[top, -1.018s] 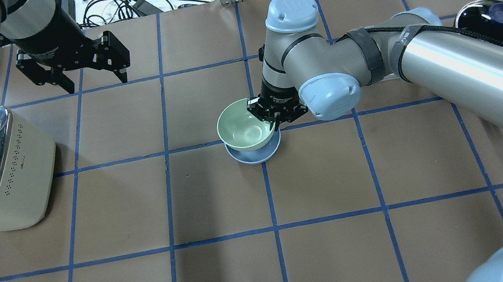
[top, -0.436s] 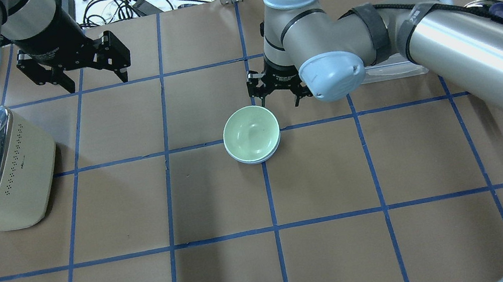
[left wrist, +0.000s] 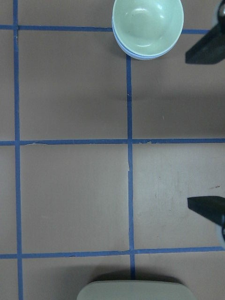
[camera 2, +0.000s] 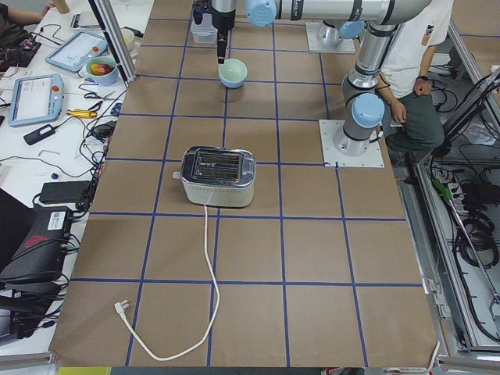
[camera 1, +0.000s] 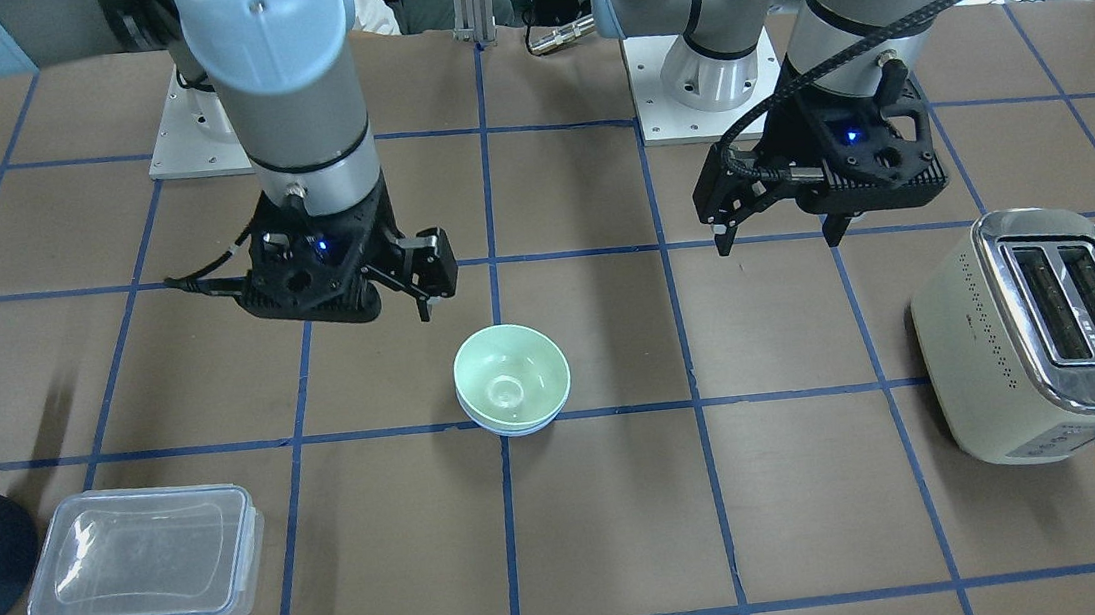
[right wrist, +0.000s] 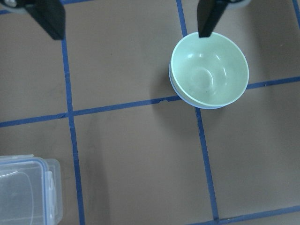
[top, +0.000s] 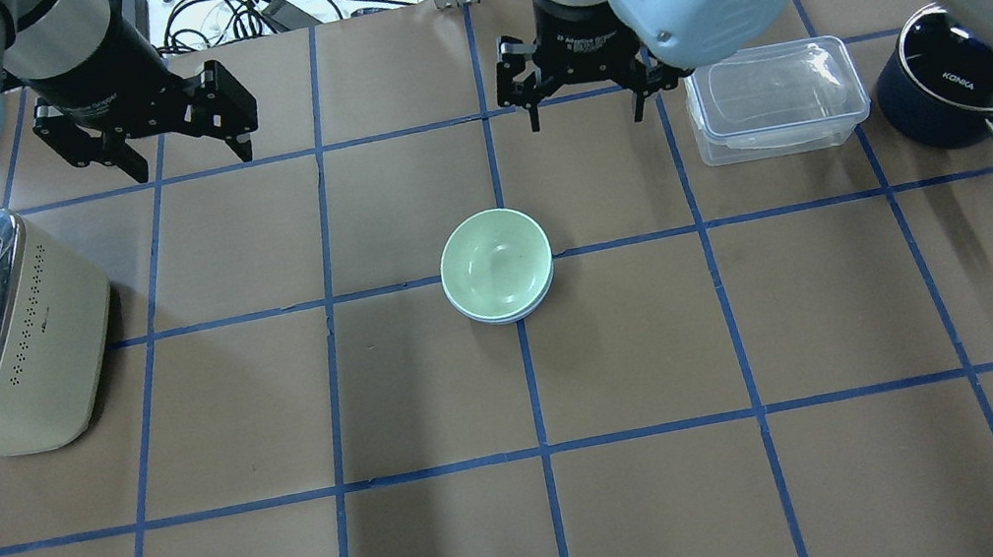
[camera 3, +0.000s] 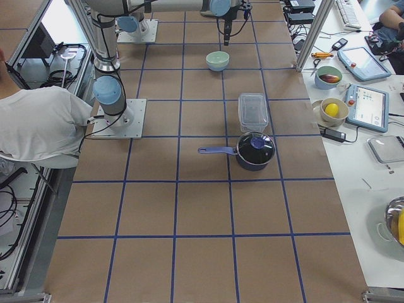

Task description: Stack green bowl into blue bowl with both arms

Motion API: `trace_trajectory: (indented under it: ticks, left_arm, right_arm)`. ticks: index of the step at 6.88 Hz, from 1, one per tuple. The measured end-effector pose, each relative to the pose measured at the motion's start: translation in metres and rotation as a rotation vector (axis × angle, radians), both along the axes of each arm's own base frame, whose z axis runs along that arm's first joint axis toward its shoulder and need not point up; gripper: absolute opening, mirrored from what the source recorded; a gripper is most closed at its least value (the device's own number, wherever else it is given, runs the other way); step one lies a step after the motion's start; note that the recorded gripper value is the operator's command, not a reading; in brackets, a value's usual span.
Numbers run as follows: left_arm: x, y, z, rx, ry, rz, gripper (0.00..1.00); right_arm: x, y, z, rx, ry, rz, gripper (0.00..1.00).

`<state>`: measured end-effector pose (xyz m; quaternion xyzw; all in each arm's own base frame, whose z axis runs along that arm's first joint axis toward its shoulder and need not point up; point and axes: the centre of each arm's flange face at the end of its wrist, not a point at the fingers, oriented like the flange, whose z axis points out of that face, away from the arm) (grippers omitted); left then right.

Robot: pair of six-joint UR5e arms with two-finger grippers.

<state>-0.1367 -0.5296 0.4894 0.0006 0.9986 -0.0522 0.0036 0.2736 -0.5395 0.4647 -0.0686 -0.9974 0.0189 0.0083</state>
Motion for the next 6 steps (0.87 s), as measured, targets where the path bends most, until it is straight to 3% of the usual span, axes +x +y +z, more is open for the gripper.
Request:
trace_trajectory:
  ticks: [2, 4, 6]
  left_arm:
    - [0.000, 0.001, 0.002, -0.003, 0.002, 0.000, 1.00]
    - [0.000, 0.002, 0.003, -0.005, 0.002, 0.002, 1.00]
    - [0.000, 0.002, 0.002, -0.002, -0.001, 0.003, 1.00]
  right_arm:
    - [-0.010, 0.034, 0.043, 0.006, 0.014, 0.048, 1.00]
    - [-0.029, 0.082, 0.044, 0.017, 0.023, 0.085, 1.00]
    - [-0.050, 0.091, 0.046, 0.009, 0.021, 0.060, 1.00]
